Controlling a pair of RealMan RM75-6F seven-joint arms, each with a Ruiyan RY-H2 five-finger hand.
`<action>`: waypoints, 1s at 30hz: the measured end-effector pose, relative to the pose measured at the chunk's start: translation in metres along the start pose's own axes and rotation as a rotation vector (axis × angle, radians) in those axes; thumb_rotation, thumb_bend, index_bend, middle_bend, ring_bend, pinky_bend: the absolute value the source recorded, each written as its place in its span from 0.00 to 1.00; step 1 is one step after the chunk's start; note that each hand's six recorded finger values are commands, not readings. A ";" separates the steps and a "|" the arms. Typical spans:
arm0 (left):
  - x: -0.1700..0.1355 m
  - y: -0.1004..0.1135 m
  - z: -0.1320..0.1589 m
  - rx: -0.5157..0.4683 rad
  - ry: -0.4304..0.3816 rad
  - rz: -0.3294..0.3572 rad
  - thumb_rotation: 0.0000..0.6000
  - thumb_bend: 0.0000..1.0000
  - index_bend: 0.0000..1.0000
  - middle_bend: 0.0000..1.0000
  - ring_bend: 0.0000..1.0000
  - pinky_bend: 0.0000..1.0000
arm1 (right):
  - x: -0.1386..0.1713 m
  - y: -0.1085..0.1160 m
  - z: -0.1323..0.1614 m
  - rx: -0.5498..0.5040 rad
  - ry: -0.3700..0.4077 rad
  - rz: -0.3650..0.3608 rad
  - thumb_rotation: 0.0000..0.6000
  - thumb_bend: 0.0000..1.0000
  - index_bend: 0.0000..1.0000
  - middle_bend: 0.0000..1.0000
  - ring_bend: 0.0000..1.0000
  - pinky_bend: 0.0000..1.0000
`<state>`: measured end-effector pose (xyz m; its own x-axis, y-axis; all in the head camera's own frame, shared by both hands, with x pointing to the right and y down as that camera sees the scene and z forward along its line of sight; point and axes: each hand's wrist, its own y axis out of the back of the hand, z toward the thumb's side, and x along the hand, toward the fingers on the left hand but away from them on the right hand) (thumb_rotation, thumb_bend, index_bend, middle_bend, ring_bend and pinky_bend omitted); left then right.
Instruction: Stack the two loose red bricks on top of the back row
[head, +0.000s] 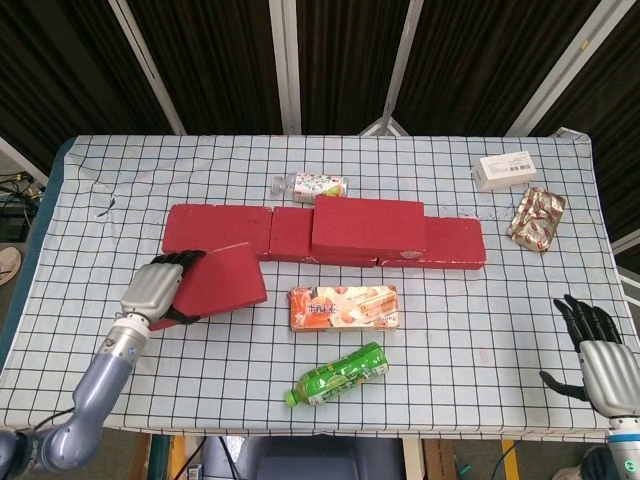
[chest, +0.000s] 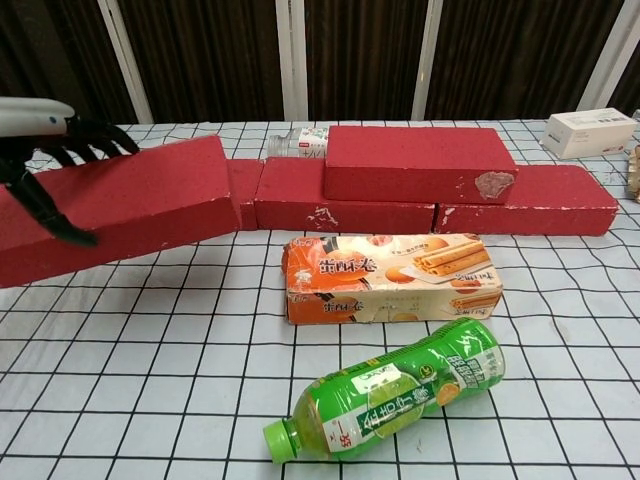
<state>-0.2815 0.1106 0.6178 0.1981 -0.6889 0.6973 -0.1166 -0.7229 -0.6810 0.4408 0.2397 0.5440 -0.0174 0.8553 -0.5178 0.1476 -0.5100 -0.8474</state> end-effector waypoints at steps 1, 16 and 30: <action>0.005 0.006 0.003 0.010 -0.016 -0.020 1.00 0.27 0.40 0.30 0.16 0.27 | -0.001 -0.002 -0.001 0.005 -0.009 0.007 1.00 0.22 0.00 0.00 0.00 0.00; 0.091 0.149 0.061 0.293 -0.010 -0.043 1.00 0.28 0.39 0.28 0.15 0.22 | -0.021 -0.018 -0.022 0.052 -0.163 0.056 1.00 0.22 0.00 0.00 0.00 0.00; 0.140 0.126 0.047 0.288 -0.065 -0.037 1.00 0.28 0.39 0.26 0.15 0.21 | -0.024 -0.020 -0.024 0.058 -0.182 0.057 1.00 0.22 0.00 0.00 0.00 0.00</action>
<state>-0.2225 -0.0745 0.6187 0.2602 -0.6507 0.7134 0.1712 -0.6960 -0.6973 0.4618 0.2314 0.5760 -0.1904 0.7969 -0.5733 0.0960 -0.5661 -0.8187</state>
